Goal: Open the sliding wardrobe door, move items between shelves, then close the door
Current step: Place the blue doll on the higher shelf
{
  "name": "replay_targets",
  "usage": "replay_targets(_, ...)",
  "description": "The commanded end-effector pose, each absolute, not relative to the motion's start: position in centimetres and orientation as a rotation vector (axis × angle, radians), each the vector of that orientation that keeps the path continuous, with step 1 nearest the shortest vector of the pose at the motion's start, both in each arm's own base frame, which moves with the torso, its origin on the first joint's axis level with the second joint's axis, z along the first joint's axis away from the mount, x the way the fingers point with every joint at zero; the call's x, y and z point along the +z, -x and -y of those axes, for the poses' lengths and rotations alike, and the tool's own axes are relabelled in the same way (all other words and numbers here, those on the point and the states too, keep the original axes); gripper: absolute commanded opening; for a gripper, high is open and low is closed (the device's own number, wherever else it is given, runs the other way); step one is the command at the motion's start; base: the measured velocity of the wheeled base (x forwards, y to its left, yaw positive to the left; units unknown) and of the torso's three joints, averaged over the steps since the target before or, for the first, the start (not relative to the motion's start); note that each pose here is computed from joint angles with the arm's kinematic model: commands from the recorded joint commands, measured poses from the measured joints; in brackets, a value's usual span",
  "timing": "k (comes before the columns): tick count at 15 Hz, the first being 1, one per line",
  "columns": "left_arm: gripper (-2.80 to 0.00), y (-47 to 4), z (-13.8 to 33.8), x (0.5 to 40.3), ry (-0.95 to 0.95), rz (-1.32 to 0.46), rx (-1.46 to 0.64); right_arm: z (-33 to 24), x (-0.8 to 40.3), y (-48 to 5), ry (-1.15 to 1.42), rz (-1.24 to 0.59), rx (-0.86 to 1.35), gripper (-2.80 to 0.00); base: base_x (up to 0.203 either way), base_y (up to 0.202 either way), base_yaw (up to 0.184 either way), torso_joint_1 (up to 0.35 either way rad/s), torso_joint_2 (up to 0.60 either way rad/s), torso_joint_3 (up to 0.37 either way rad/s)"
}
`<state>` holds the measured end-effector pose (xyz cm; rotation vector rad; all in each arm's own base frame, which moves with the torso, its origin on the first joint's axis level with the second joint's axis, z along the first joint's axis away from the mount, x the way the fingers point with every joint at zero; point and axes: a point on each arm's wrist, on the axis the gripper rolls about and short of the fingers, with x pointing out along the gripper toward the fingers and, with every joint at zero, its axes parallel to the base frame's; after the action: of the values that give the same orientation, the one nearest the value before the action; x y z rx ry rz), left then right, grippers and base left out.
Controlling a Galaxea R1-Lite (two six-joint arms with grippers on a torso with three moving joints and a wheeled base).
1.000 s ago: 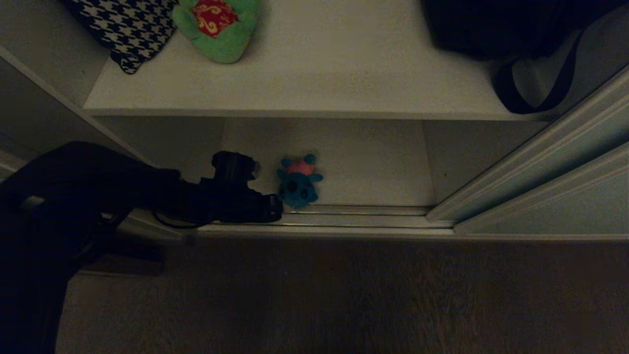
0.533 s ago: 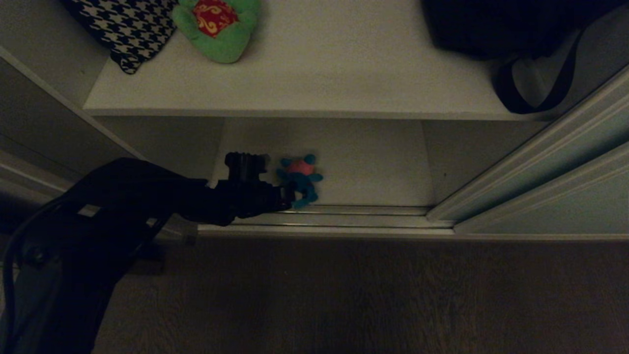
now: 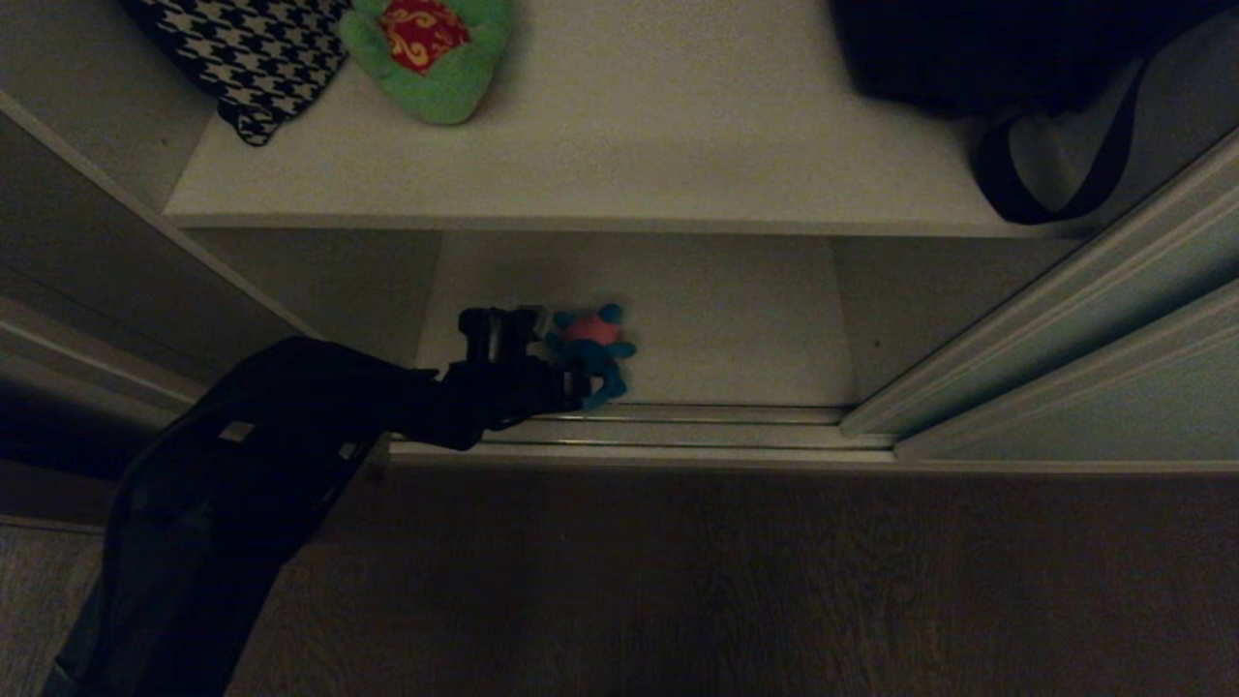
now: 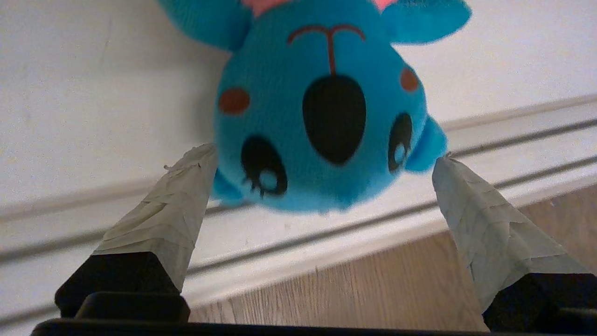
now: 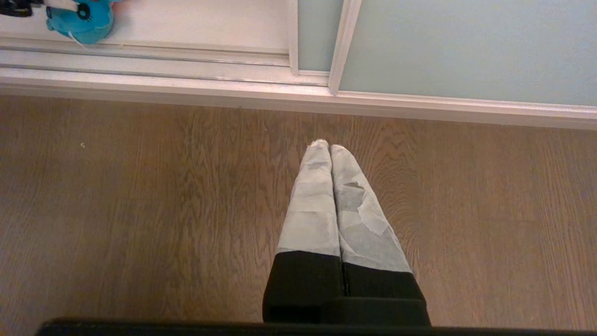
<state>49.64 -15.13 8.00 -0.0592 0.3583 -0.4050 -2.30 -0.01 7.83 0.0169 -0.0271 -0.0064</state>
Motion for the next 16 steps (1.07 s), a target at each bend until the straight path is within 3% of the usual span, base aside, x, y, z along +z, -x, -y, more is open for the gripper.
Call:
replay_targets(1,0.00,-50.4,15.4,6.4,0.053,-0.360,-0.406,0.0,7.9,2.3,-0.017,0.028,-0.007,-2.80,0.000,0.000,0.000,0.000,0.00,0.000)
replay_targets(7,0.00,-52.5,15.8,5.5,0.041,-0.179,-0.414,0.0,7.9,2.3,-0.017,0.028,-0.006,-2.80,0.000,0.000,0.000,0.000,0.00,0.000)
replay_targets(14,0.00,-52.7,15.8,4.4,0.036,-0.191,-0.411,0.0,7.8,2.3,-0.017,0.026,-0.007,-2.80,0.000,0.000,0.000,0.000,0.00,0.000)
replay_targets(15,-2.55,-52.7,15.8,4.3,0.037,-0.193,-0.413,0.0,7.8,2.3,-0.017,0.026,-0.006,-2.80,0.000,0.000,0.000,0.000,0.00,0.000)
replay_targets(16,-2.80,-52.7,15.8,4.3,0.037,-0.193,-0.413,0.0,7.9,2.3,-0.017,0.028,-0.006,-2.80,0.000,0.000,0.000,0.000,0.00,0.000)
